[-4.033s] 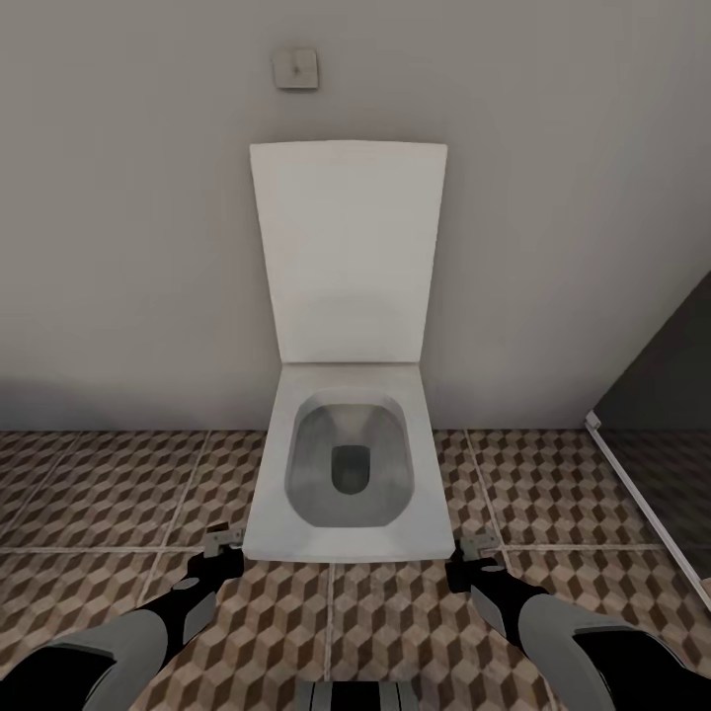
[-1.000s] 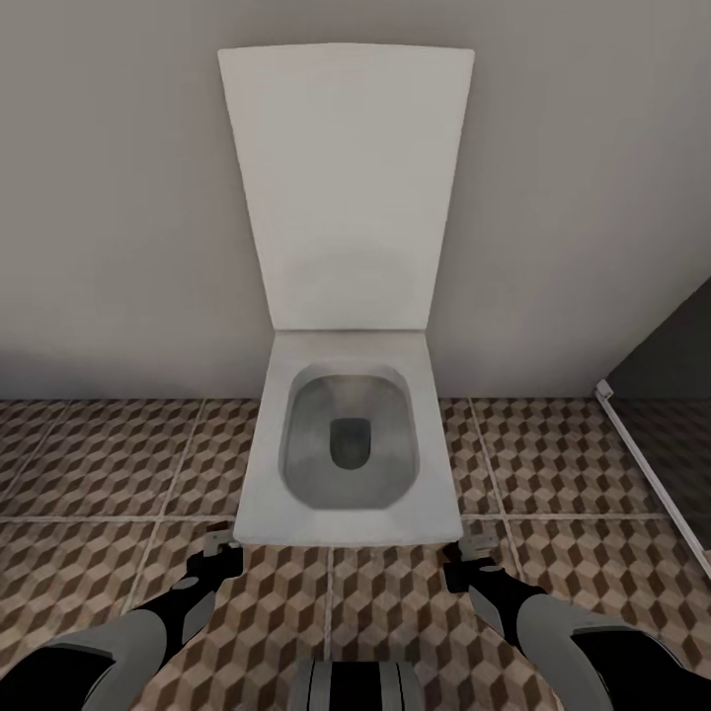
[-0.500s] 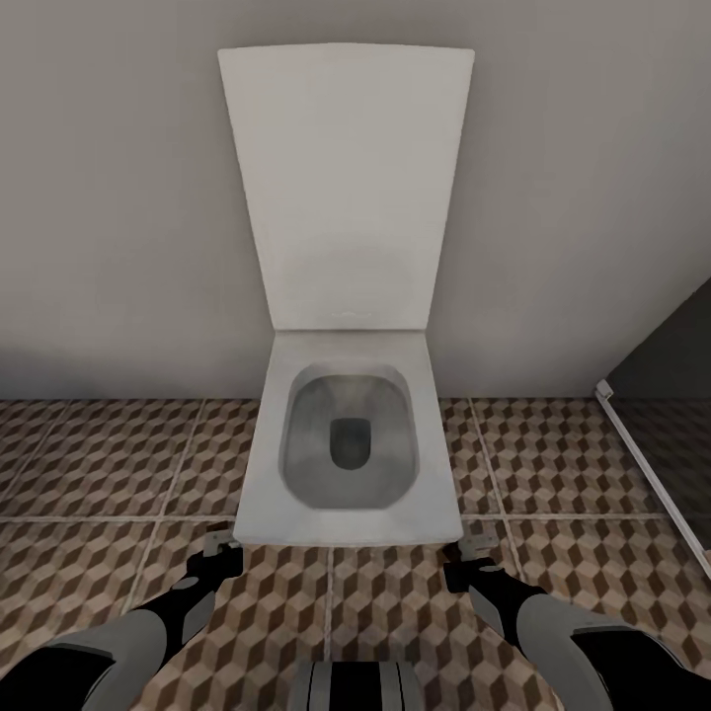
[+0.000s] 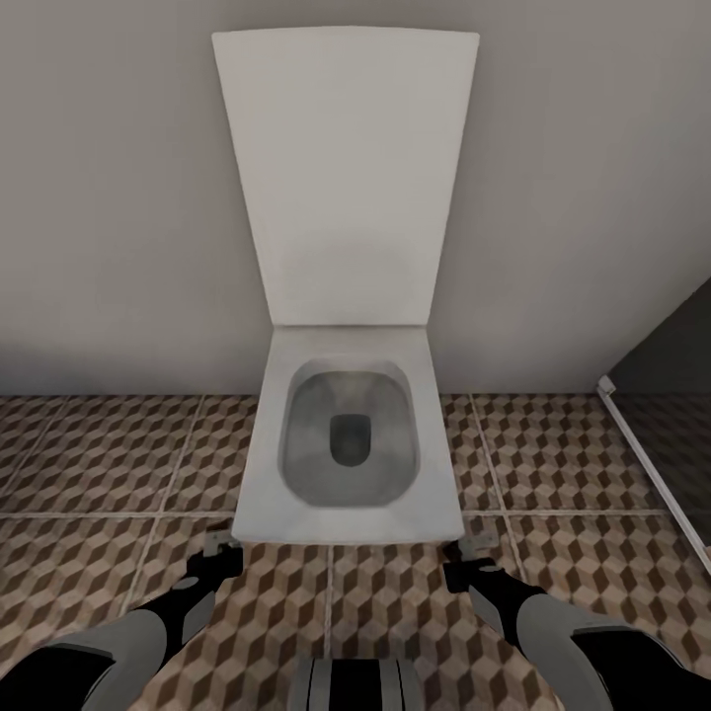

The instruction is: Take the four mousetraps from the cabinet in the bathroom and place them on the bathroom floor. Make sure all four end up on the same floor surface, and ensure that at least two of them are either under or directly next to the same bathroom sink.

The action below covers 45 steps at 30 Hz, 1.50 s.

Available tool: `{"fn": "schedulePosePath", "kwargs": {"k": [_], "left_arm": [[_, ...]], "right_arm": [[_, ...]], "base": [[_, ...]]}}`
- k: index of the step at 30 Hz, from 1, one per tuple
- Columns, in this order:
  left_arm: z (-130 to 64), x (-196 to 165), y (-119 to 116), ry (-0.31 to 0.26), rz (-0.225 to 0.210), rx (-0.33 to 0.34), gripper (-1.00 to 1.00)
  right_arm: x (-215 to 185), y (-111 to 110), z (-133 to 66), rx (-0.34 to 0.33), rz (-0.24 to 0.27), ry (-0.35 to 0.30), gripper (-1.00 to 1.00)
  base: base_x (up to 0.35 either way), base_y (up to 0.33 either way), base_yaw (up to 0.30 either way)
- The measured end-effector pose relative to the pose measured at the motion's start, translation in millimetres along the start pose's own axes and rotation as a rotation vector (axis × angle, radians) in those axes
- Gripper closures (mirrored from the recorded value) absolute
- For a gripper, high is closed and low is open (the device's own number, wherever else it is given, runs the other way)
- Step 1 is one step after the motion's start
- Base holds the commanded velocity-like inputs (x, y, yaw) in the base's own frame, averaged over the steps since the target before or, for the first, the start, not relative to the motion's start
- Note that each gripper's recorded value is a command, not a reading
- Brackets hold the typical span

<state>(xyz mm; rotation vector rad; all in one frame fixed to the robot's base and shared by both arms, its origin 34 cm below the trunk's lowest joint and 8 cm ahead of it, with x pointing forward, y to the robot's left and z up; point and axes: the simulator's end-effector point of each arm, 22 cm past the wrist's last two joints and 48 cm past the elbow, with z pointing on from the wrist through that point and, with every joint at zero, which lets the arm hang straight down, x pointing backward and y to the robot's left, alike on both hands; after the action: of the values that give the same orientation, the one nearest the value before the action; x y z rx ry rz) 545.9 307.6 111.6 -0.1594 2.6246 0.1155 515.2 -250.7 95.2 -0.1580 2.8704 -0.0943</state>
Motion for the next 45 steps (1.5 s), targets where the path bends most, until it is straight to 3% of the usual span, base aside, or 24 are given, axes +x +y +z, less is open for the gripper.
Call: {"fn": "schedulePosePath", "kwargs": {"k": [5, 45], "left_arm": [[4.8, 11.6, 0.5, 0.020, 0.002, -0.002, 1.00], [4.8, 11.3, 0.5, 0.018, 0.003, -0.002, 1.00]], "right_arm": [[10.3, 1.6, 6.7, -0.002, -0.001, 0.020, 1.00], [9.7, 0.5, 6.8, -0.001, -0.001, 0.017, 1.00]], "base": [[0.000, 0.000, 0.000], [0.000, 0.000, 0.000]]}}
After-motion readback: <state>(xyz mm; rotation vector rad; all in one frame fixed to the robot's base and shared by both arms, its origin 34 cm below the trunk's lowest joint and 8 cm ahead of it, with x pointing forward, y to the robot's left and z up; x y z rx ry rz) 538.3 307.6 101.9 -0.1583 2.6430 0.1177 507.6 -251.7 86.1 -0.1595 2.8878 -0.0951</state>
